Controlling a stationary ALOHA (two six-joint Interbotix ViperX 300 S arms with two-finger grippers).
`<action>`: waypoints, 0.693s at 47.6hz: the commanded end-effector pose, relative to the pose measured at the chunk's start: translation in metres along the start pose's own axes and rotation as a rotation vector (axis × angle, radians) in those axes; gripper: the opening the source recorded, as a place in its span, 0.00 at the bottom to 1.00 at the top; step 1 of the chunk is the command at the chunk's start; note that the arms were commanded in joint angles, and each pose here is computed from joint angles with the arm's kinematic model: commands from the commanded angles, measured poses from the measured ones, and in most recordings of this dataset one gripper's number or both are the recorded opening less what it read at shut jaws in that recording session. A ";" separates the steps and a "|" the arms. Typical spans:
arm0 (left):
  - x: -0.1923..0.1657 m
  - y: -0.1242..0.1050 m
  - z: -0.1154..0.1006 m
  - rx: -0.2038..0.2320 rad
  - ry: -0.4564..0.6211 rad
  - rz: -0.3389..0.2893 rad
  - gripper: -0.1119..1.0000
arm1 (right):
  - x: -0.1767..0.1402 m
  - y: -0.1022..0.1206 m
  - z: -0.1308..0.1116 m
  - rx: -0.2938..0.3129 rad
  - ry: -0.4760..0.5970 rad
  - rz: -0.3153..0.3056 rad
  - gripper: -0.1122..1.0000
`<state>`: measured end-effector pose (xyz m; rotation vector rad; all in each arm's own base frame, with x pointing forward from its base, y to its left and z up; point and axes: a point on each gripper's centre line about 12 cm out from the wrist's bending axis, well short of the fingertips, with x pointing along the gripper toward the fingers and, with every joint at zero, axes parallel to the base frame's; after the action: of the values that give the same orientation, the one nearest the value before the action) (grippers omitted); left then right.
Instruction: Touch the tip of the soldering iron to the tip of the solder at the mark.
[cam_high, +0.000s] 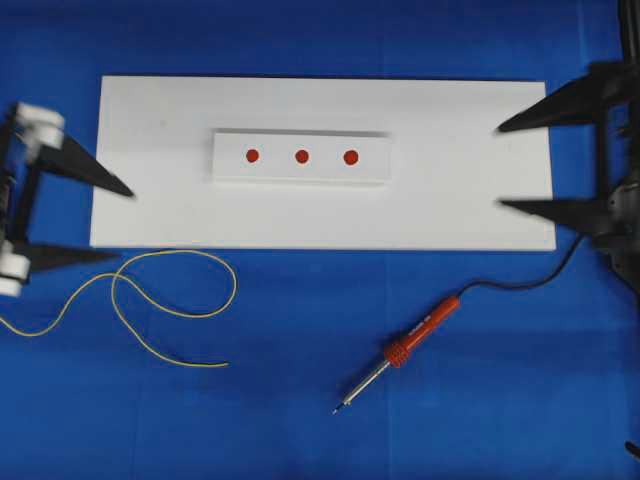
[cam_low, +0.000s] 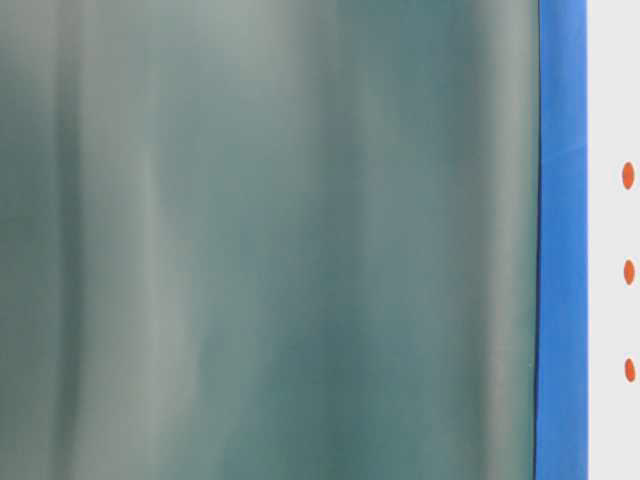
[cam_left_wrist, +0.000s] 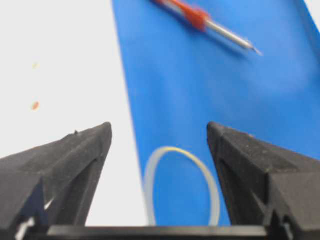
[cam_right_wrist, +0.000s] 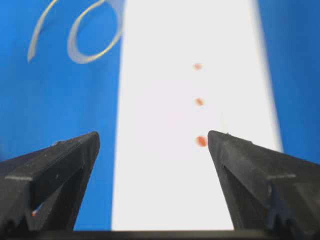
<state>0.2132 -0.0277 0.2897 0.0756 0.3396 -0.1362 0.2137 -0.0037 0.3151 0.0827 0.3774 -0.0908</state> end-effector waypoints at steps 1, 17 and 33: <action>-0.017 0.008 0.005 0.001 -0.067 0.042 0.74 | -0.014 -0.006 0.004 -0.006 -0.024 -0.026 0.88; -0.056 0.020 -0.038 -0.025 -0.157 0.148 0.74 | -0.041 -0.019 -0.037 0.023 -0.058 -0.059 0.88; -0.060 0.016 -0.071 -0.034 -0.159 0.147 0.74 | -0.026 -0.017 -0.078 0.063 -0.064 -0.010 0.87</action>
<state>0.1359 0.0015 0.2439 0.0588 0.1813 0.0059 0.1565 -0.0115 0.2529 0.1338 0.3179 -0.1220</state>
